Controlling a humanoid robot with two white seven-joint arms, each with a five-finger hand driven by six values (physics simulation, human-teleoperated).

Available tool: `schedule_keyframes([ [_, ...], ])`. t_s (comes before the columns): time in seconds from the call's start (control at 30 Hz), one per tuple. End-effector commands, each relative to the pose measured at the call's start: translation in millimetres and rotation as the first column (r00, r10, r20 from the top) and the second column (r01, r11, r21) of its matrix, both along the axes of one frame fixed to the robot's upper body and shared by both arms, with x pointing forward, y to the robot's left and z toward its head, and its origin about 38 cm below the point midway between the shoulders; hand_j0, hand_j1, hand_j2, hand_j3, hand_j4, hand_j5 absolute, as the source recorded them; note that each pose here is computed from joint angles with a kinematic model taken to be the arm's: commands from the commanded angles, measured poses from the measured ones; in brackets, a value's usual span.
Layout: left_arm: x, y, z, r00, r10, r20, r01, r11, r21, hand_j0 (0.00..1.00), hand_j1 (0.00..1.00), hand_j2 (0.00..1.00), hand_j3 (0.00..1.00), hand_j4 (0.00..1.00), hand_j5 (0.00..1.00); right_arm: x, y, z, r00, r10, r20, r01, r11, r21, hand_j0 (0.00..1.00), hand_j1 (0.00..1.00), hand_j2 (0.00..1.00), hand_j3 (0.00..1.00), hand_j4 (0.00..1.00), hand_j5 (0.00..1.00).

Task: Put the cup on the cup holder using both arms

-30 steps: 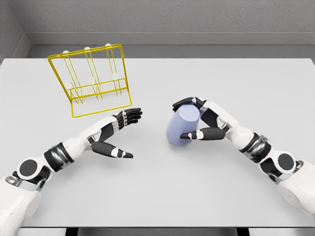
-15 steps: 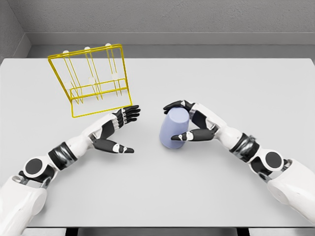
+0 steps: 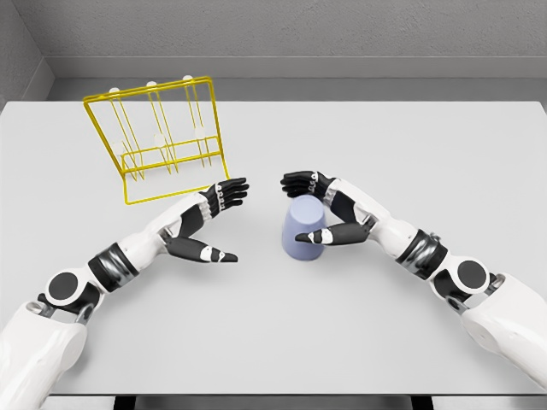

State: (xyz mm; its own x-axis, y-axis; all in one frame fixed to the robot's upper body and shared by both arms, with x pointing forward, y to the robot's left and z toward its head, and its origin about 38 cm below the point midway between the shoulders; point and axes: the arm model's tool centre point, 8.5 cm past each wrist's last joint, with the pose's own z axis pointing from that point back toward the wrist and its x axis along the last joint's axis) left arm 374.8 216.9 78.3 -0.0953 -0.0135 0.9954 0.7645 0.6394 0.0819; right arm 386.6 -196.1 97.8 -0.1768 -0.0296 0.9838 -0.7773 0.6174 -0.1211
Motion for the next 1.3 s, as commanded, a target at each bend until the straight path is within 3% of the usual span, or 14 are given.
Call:
schedule_keyframes([
  [0.0,0.0,0.0,0.6,1.000,0.000,-0.001,0.000,1.000,-0.006,1.00,1.00,1.00,1.00,1.00,1.00,0.1,0.0,0.5,1.000,-0.001,-0.002,0.001,1.000,0.004,0.90,0.90,0.90,0.90,0.90,0.90],
  [0.13,0.0,0.0,0.6,1.000,0.000,-0.001,0.000,1.000,-0.006,1.00,1.00,1.00,1.00,1.00,1.00,2.7,-4.5,4.3,1.000,-0.007,0.010,0.007,1.000,-0.001,1.00,1.00,1.00,1.00,1.00,1.00],
  [0.23,0.0,-0.5,0.7,1.000,0.000,0.001,0.000,1.000,-0.008,1.00,1.00,1.00,1.00,1.00,1.00,7.8,-7.7,11.1,0.999,-0.005,0.040,0.006,1.000,-0.026,1.00,1.00,1.00,1.00,1.00,1.00],
  [0.37,0.0,-0.5,0.5,1.000,0.000,-0.001,0.000,1.000,-0.007,1.00,1.00,1.00,1.00,1.00,1.00,11.9,-42.0,18.7,0.998,-0.036,0.060,0.042,0.994,-0.101,1.00,1.00,1.00,1.00,1.00,1.00],
  [0.53,6.1,-23.9,4.6,1.000,-0.019,0.021,0.019,1.000,-0.024,1.00,1.00,1.00,1.00,1.00,1.00,10.5,-105.1,33.8,0.991,-0.085,0.100,0.107,0.965,-0.240,1.00,1.00,1.00,1.00,1.00,1.00],
  [0.6,6.5,-35.9,5.0,0.999,-0.028,0.023,0.029,0.999,-0.045,1.00,1.00,1.00,1.00,1.00,1.00,14.8,-132.7,66.2,0.973,-0.083,0.214,0.138,0.956,-0.257,1.00,1.00,1.00,1.00,1.00,1.00],
  [0.63,7.4,-40.0,5.0,0.999,-0.029,0.023,0.030,0.998,-0.052,1.00,1.00,1.00,1.00,1.00,1.00,17.8,-148.6,89.3,0.954,-0.086,0.288,0.164,0.952,-0.258,1.00,1.00,1.00,1.00,1.00,1.00],
  [0.77,16.8,-58.2,0.8,0.999,-0.031,0.019,0.032,0.998,-0.046,1.00,1.00,1.00,1.00,1.00,1.00,19.5,-187.1,133.4,0.922,-0.106,0.371,0.235,0.917,-0.323,1.00,1.00,1.00,1.00,1.00,1.00],
  [0.87,18.8,-60.0,-3.9,1.000,-0.027,0.012,0.028,0.999,-0.028,1.00,1.00,1.00,1.00,1.00,1.00,9.6,-199.4,122.0,0.931,-0.068,0.360,0.227,0.877,-0.423,1.00,1.00,1.00,1.00,1.00,1.00],
  [1.0,18.9,-64.4,-5.7,1.000,-0.029,0.007,0.029,0.999,-0.036,1.00,1.00,1.00,1.00,1.00,1.00,9.4,-203.1,122.4,0.931,-0.064,0.361,0.230,0.868,-0.440,1.00,1.00,1.00,1.00,1.00,1.00],
  [1.07,19.7,-64.6,-12.9,1.000,-0.021,-0.015,0.020,0.999,-0.038,1.00,1.00,1.00,1.00,1.00,1.00,8.6,-205.9,125.6,0.920,-0.014,0.392,0.230,0.828,-0.511,1.00,1.00,1.00,1.00,1.00,1.00],
  [1.13,19.7,-64.4,-13.5,1.000,-0.020,-0.017,0.019,0.999,-0.037,1.00,1.00,1.00,1.00,1.00,1.00,10.3,-204.3,127.1,0.911,0.013,0.412,0.234,0.807,-0.542,1.00,1.00,1.00,1.00,1.00,1.00],
  [1.2,20.2,-64.5,-12.9,1.000,-0.020,-0.016,0.020,0.999,-0.037,1.00,1.00,1.00,1.00,1.00,1.00,14.7,-198.7,131.3,0.882,0.108,0.458,0.238,0.737,-0.633,1.00,1.00,1.00,1.00,1.00,1.00],
  [1.27,20.7,-64.4,-13.0,1.000,-0.020,-0.017,0.019,0.999,-0.035,1.00,1.00,1.00,1.00,1.00,1.00,16.6,-197.4,134.5,0.873,0.132,0.470,0.242,0.719,-0.651,1.00,1.00,1.00,1.00,1.00,1.00],
])
